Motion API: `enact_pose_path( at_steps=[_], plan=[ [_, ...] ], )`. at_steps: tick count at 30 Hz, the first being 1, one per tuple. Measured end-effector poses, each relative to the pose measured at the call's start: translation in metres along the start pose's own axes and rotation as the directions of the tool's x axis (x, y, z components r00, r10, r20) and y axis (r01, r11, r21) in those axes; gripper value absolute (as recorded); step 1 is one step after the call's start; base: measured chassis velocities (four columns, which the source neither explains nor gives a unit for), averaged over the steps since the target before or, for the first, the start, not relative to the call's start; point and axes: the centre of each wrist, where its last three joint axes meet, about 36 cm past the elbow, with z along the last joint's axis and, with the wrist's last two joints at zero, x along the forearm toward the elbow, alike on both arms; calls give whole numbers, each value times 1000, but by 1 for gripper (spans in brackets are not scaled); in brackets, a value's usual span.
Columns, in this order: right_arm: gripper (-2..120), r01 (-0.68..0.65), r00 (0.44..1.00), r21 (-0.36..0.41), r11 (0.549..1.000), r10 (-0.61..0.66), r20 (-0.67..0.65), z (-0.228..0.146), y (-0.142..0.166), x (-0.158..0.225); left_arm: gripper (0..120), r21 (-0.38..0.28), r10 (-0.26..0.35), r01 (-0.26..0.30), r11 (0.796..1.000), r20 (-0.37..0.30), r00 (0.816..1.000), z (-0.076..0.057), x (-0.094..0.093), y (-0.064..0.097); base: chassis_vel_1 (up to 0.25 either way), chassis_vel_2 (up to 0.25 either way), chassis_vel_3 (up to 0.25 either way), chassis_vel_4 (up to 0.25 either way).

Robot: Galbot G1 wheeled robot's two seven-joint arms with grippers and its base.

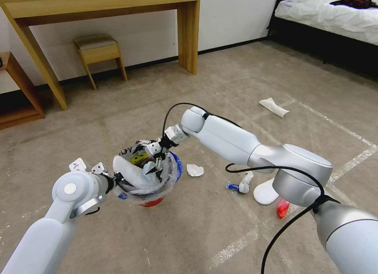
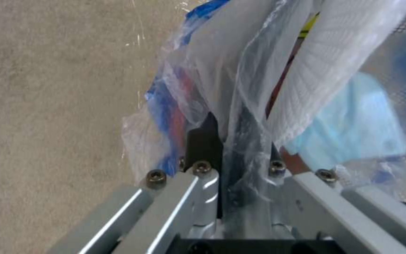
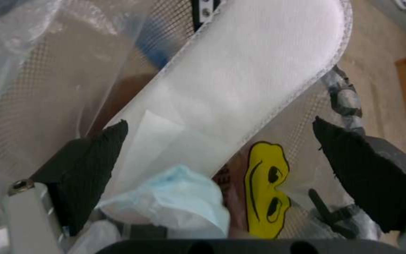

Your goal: Pick up the trash bin and place the garbage on the floor into it.

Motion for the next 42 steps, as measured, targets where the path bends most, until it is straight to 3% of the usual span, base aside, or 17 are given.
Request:
enact_pose_path(
  at_steps=[10, 17, 24, 28, 29, 30, 31, 34, 35, 37, 38, 39, 41, 42],
  plan=[
    [100, 135, 989, 24, 991, -133, -61, -23, -31, 14, 4, -3, -2, 2, 1000, 2, 1000, 3, 5, 4, 0, 0, 0, 0],
    [100, 139, 990, 7, 990, -138, -31, -27, -35, 20, 4, -3, -9, 9, 1000, 5, 1000, 3, 7, 7, 0, 0, 0, 0],
    [100, 24, 996, -16, 1000, -23, 81, -32, -32, 53, 4, 5, -24, 24, 1000, 7, 1000, 2, 8, 14, 0, 0, 0, 0],
    [100, -178, 968, -64, 982, 187, 169, -29, -29, 94, 4, 7, -38, 38, 999, 6, 999, 3, 7, 19, 0, 0, 0, 0],
    [100, -178, 968, -64, 982, 187, 169, -29, -29, 94, 4, 7, -38, 38, 999, 6, 999, 3, 7, 19, 0, 0, 0, 0],
    [100, -275, 938, -102, 956, 290, 192, -21, -22, 112, 4, 5, -42, 42, 999, 7, 999, 3, 7, 20, 0, 0, 0, 0],
    [100, -275, 938, -102, 956, 290, 192, -21, -22, 112, 4, 5, -42, 42, 999, 7, 999, 3, 7, 20, 0, 0, 0, 0],
    [100, -497, 806, -240, 834, 546, 228, 8, 9, 143, 4, 4, -44, 44, 999, 9, 999, 2, 7, 21, 0, 0, 0, 0],
    [100, -497, 806, -240, 834, 546, 228, 8, 9, 143, 4, 4, -44, 44, 999, 9, 999, 2, 7, 21, 0, 0, 0, 0],
    [100, -582, 714, -345, 736, 666, 218, 35, 45, 151, 4, 1, -45, 45, 999, 10, 999, 2, 8, 21, 0, 0, 0, 0],
    [100, -582, 714, -345, 736, 666, 218, 35, 45, 151, 4, 1, -45, 45, 999, 10, 999, 2, 8, 21, 0, 0, 0, 0],
    [100, -616, 672, -396, 681, 716, 187, 54, 75, 159, 4, -2, -47, 47, 999, 11, 999, 2, 8, 22, 0, 0, 0, 0],
    [100, -632, 655, -411, 658, 736, 171, 62, 90, 163, 4, -3, -46, 46, 999, 12, 999, 2, 9, 22, 0, 0, 0, 0],
    [100, -675, 612, -432, 598, 781, 125, 76, 120, 177, 4, -3, -45, 46, 999, 11, 999, 1, 9, 22, 0, 0, 0, 0]
  ],
)
